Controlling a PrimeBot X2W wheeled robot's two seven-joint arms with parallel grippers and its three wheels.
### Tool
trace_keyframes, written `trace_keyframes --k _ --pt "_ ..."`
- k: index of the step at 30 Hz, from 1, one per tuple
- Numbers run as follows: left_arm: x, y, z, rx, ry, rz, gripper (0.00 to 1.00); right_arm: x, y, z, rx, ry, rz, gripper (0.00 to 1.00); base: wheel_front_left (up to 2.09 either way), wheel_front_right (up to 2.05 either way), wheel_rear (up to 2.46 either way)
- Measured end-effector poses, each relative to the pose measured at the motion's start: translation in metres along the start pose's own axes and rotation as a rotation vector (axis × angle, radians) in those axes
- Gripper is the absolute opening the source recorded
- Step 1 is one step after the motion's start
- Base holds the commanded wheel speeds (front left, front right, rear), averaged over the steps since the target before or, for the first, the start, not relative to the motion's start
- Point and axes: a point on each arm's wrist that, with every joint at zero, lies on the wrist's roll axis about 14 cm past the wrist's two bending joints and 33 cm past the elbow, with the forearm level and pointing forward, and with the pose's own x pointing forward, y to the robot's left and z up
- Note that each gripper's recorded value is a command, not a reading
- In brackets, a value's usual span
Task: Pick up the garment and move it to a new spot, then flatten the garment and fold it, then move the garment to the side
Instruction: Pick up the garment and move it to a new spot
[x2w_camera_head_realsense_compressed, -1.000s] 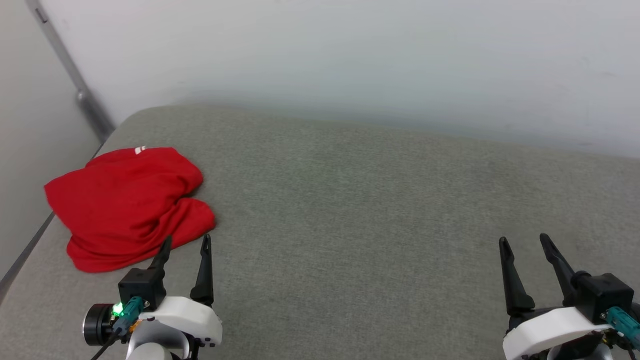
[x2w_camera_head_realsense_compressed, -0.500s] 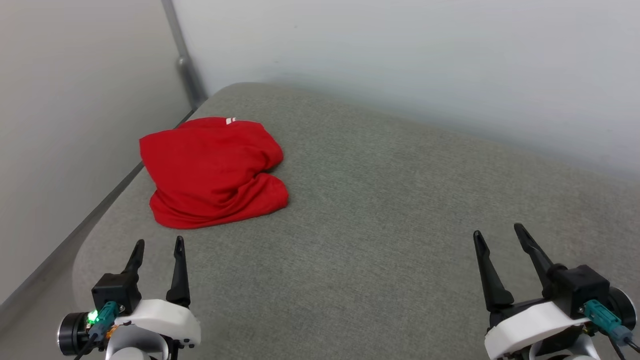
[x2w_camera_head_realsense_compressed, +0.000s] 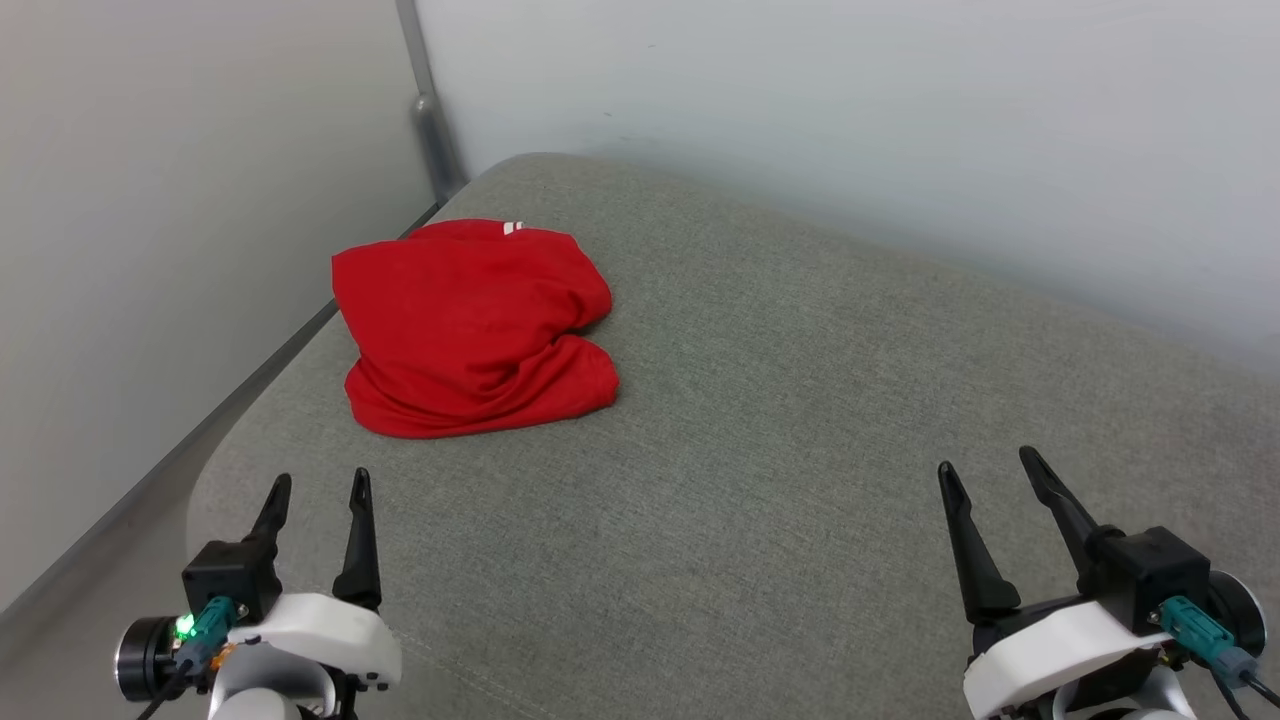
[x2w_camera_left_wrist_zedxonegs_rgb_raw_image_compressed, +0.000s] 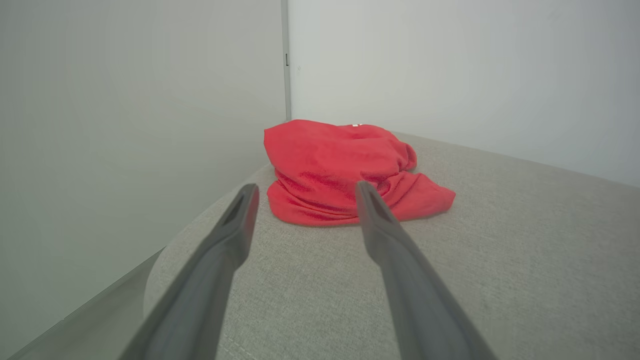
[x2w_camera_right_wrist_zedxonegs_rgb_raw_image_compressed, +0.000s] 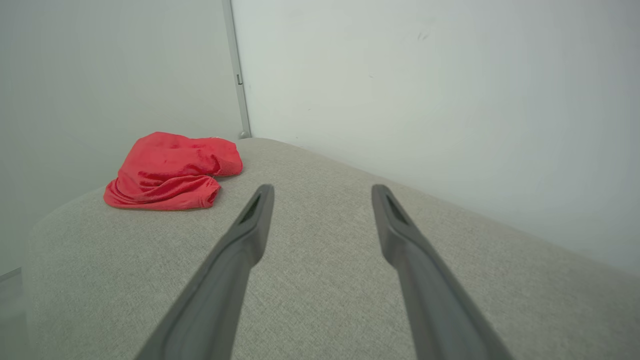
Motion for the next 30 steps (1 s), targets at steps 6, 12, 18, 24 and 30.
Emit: trace_keyframes --k 6,12,18,24,30 --pt "0.029 -0.011 0.022 0.018 -0.032 -0.050 1.00 0.002 -0.005 -0.002 -0.001 0.009 -0.010 1.00 0.00 0.00 0.00" --pt "0.094 -0.036 0.076 0.061 -0.100 -0.131 1.00 0.014 -0.020 -0.003 -0.018 0.012 -0.034 1.00 0.00 0.00 0.00" --pt "0.164 -0.059 0.099 0.122 -0.006 -0.192 1.00 0.028 -0.042 -0.009 -0.020 0.008 -0.074 1.00 0.00 0.00 0.00" --pt "0.217 -0.067 0.051 0.189 0.325 -0.199 1.00 0.038 -0.073 -0.027 -0.003 0.018 -0.133 1.00 0.00 0.00 0.00" --pt "0.228 -0.066 -0.035 0.215 0.700 -0.197 1.00 0.038 -0.101 -0.059 0.020 0.061 -0.190 1.00 0.00 0.00 0.00"
